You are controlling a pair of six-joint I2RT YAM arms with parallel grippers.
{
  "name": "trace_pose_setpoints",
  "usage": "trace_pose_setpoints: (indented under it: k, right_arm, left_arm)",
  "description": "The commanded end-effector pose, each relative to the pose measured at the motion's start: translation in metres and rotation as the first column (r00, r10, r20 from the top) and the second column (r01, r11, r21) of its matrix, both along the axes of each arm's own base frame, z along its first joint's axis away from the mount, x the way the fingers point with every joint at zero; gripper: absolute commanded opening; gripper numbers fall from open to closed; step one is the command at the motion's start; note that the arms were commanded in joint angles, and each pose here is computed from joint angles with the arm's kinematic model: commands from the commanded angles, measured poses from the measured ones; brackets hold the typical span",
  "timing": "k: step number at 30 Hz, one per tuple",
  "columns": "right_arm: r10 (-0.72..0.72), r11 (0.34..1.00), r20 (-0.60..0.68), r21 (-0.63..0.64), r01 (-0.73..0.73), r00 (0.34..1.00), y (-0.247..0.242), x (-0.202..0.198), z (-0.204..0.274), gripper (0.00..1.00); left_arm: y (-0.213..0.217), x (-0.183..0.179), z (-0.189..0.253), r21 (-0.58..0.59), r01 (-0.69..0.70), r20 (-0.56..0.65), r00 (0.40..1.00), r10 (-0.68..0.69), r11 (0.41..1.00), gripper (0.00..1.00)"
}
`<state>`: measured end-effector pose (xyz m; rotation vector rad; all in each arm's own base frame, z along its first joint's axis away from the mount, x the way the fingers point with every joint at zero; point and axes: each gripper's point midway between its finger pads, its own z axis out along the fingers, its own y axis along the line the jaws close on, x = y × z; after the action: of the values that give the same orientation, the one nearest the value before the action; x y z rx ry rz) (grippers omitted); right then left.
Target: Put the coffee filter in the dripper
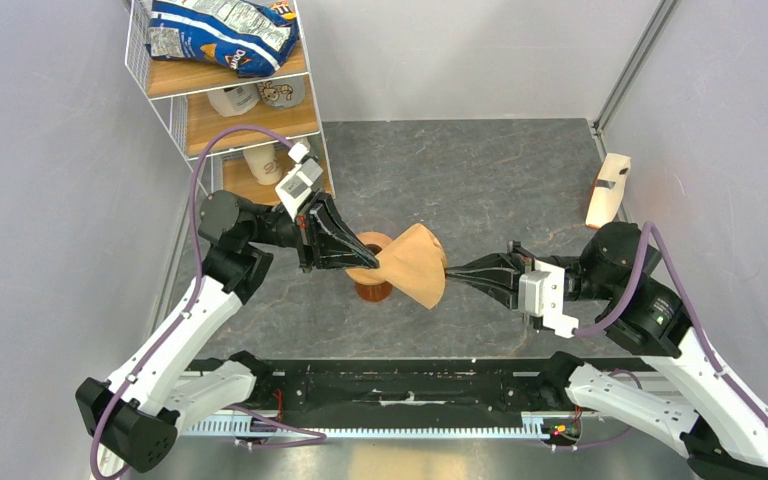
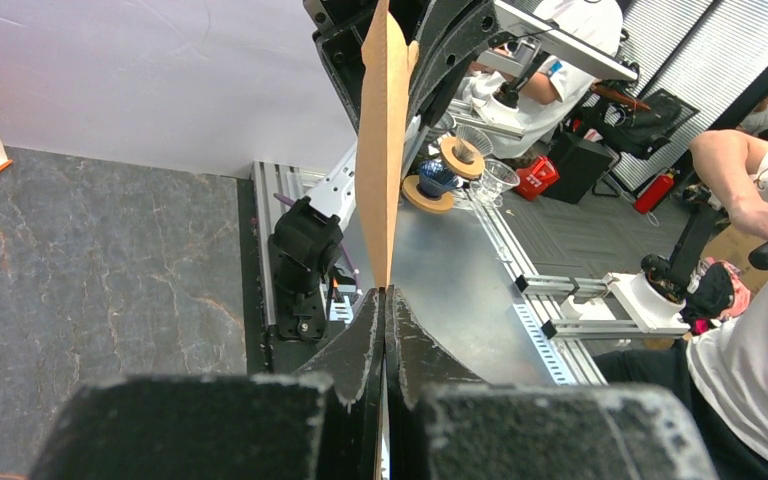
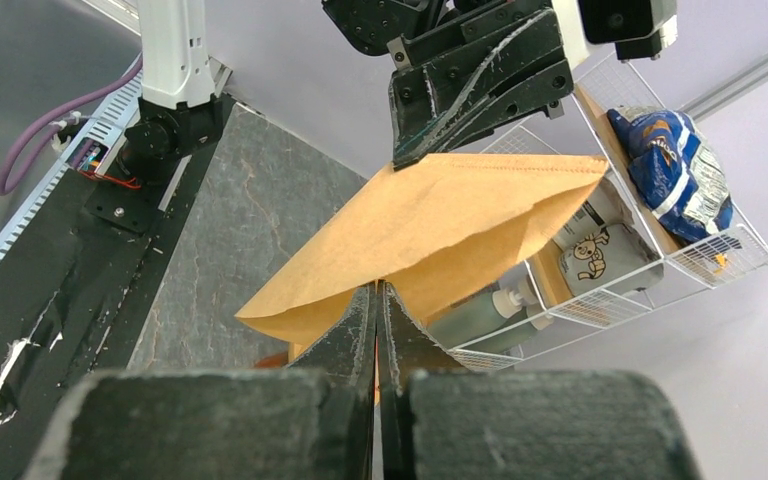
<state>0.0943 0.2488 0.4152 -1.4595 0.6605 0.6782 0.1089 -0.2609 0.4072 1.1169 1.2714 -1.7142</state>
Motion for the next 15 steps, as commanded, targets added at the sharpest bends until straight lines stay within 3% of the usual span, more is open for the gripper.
trace_pose_setpoints:
  k: [1, 10, 15]
  right_arm:
    - [-0.009, 0.999, 0.053, 0.045, 0.006, 0.999, 0.004, 0.004, 0.021, 0.00]
    - [0.022, 0.996, -0.113, 0.085, -0.012, 0.993, 0.030, 0.011, 0.023, 0.02]
    - [0.018, 0.997, -0.143, 0.074, -0.007, 0.990, 0.036, 0.016, 0.014, 0.02]
  left_arm:
    - [-0.003, 0.005, 0.012, -0.030, -0.030, 0.039, 0.999, 0.031, 0.999, 0.02]
    - [-0.013, 0.012, 0.010, -0.023, -0.045, 0.004, 0.999, 0.046, 0.999, 0.02]
    - [-0.014, 0.009, 0.010, -0.023, -0.036, 0.004, 0.999, 0.036, 0.999, 0.02]
